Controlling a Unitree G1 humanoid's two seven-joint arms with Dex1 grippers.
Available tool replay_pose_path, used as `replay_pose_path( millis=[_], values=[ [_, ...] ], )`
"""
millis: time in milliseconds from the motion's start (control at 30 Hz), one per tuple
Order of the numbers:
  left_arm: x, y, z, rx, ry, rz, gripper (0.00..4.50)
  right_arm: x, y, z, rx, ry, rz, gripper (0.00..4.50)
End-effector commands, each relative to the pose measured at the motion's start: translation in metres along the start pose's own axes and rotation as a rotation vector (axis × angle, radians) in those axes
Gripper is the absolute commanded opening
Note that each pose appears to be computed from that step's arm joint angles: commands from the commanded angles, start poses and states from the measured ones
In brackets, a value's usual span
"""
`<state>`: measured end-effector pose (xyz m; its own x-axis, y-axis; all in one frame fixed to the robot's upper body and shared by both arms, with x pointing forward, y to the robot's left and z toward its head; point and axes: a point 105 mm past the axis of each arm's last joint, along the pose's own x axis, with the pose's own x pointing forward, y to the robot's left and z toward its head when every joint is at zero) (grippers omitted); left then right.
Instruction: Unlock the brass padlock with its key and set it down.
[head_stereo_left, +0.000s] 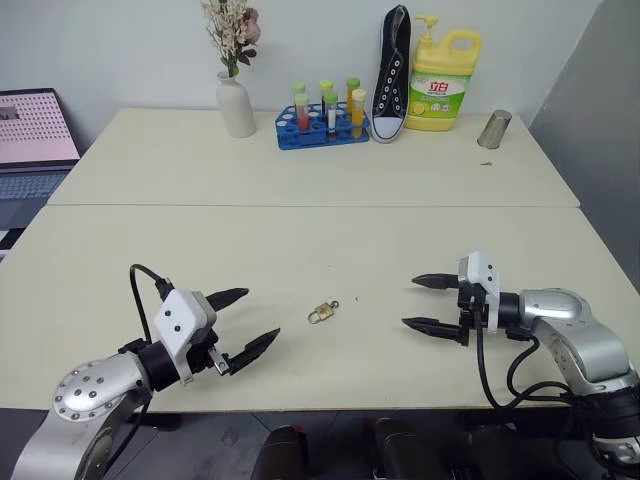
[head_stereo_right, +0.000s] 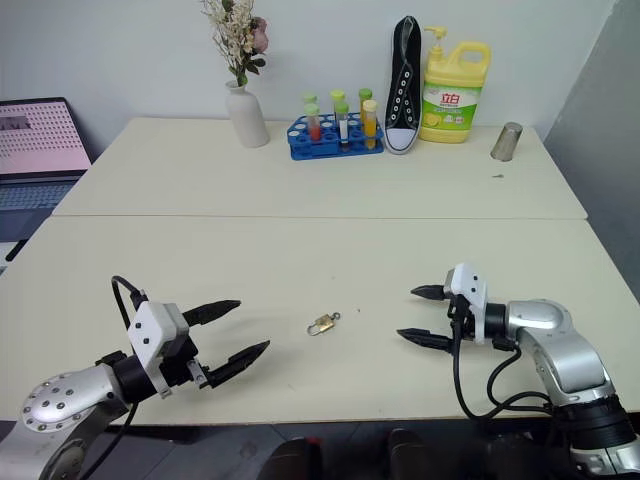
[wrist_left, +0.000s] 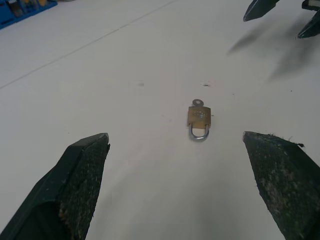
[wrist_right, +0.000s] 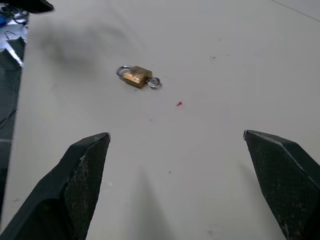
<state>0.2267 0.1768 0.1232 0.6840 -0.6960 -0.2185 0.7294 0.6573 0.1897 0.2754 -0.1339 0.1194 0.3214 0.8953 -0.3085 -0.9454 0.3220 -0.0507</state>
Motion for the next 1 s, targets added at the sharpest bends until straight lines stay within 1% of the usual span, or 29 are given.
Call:
replay_pose_path(
  millis=[33, 167, 267, 400, 500, 700, 767, 967, 1000],
  values=[
    [0.009, -0.001, -0.002, 0.007, 0.008, -0.002, 4.50, -0.004, 0.014, 0.010, -0.009, 0.004, 0.055, 4.48],
    [0.044, -0.002, -0.009, 0.001, 0.025, -0.029, 4.50, -0.006, 0.015, 0.005, -0.028, 0.055, 0.036, 4.48],
    [0.057, -0.003, -0.009, 0.016, 0.023, -0.046, 4.50, -0.008, 0.014, 0.002, -0.027, 0.067, 0.020, 4.48],
    [0.083, -0.009, -0.008, 0.029, 0.035, -0.097, 4.50, -0.010, 0.010, -0.003, -0.040, 0.092, -0.024, 4.48],
    [0.097, -0.010, -0.014, 0.042, 0.067, -0.104, 4.50, -0.014, 0.011, -0.006, -0.038, 0.103, -0.045, 4.48],
    [0.107, -0.012, -0.022, 0.047, 0.103, -0.113, 4.50, -0.018, 0.014, -0.008, -0.036, 0.111, -0.055, 4.48],
    [0.110, -0.006, -0.025, 0.041, 0.122, -0.090, 4.50, -0.019, 0.015, -0.008, -0.037, 0.112, -0.058, 4.48],
    [0.111, -0.011, -0.030, 0.015, 0.155, -0.135, 4.50, -0.019, 0.019, -0.007, -0.036, 0.113, -0.059, 4.48],
    [0.111, -0.012, -0.030, 0.010, 0.161, -0.145, 4.32, -0.019, 0.018, -0.007, -0.038, 0.112, -0.060, 4.49]
  ],
)
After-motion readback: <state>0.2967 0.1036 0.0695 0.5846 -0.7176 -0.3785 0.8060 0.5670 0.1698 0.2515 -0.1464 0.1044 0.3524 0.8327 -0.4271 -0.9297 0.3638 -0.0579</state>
